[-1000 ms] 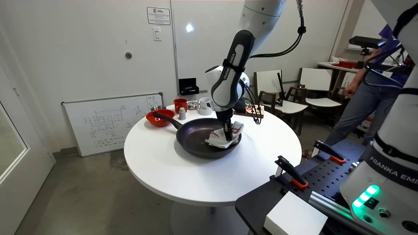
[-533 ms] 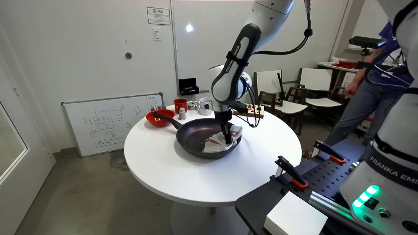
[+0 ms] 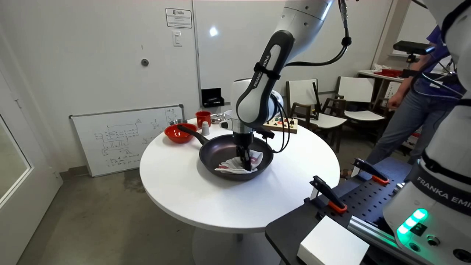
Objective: Wipe the pan with the dish cloth
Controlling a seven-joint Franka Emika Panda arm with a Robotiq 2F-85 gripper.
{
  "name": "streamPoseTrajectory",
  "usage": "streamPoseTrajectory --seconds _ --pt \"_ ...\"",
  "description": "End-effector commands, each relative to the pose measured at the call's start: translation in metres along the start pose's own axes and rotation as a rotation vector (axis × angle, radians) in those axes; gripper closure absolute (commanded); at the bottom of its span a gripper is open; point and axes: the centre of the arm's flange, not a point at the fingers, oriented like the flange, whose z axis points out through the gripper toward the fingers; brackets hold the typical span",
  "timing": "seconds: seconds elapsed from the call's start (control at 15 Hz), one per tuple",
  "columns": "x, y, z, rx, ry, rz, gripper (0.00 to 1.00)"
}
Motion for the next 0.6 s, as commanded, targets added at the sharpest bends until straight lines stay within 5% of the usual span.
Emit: streamPoseTrajectory --seconds 0.0,0.53 --pt "0.005 -0.021 0.011 -0.046 0.051 -0.033 1.0" --pt "0.002 -0.006 0.013 -0.289 0.12 0.102 1.0"
